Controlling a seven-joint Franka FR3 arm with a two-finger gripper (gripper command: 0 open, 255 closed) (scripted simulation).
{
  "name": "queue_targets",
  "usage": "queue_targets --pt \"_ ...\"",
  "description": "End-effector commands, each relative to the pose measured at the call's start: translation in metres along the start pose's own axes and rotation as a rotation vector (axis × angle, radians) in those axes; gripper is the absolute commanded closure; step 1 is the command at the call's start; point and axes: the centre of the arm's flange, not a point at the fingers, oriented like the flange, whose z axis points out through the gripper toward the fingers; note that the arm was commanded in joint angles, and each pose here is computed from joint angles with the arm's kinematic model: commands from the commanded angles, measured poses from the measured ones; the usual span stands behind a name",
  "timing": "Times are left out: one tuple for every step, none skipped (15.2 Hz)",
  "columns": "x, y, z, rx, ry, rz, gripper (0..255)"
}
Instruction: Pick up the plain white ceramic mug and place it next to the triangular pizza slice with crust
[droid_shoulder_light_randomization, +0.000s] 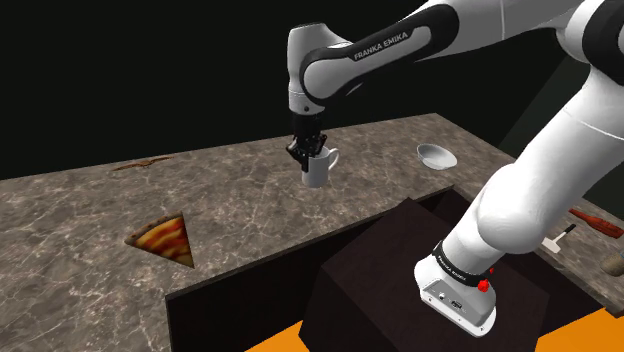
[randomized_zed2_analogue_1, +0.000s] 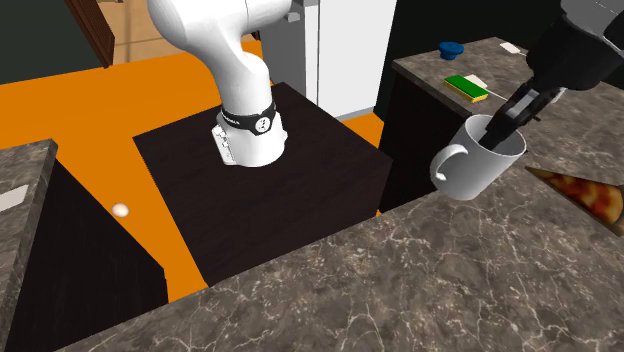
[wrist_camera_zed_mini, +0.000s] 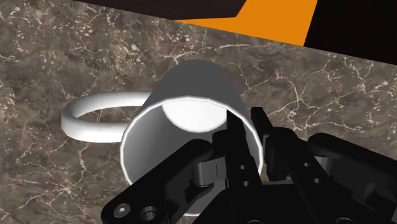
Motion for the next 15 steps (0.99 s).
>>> queue_targets --pt "0.012 -0.028 -0.004 0.001 0.0 0.001 255" --pt "0.017 -0.04 -0.006 0.001 0.0 0.001 255" --pt "0.021 -0.052 -0.007 0.001 0.0 0.001 255" --pt "0.026 -0.065 -0.008 0.001 0.0 0.001 255" --pt "0.03 -0.077 -0.009 0.001 0.0 0.001 255" --pt "0.035 -0.089 -0.01 0.001 0.0 0.001 255" --pt "0.04 -0.101 -0.012 0.001 0.0 0.001 255" --pt "0.044 -0.114 -0.013 0.001 0.0 0.001 255" --pt "0.049 -0.126 -0.014 0.001 0.0 0.001 255" --pt "0.054 -0.138 -0.015 0.001 0.0 0.001 255" --pt "0.058 -0.151 -0.016 0.001 0.0 0.001 255" --pt "0.063 -0.163 -0.017 0.001 0.0 0.001 255" --pt "0.069 -0.18 -0.019 0.001 0.0 0.001 255" --pt "0.07 -0.18 -0.014 0.001 0.0 0.001 255" --pt "0.071 -0.18 -0.009 0.001 0.0 0.001 255"
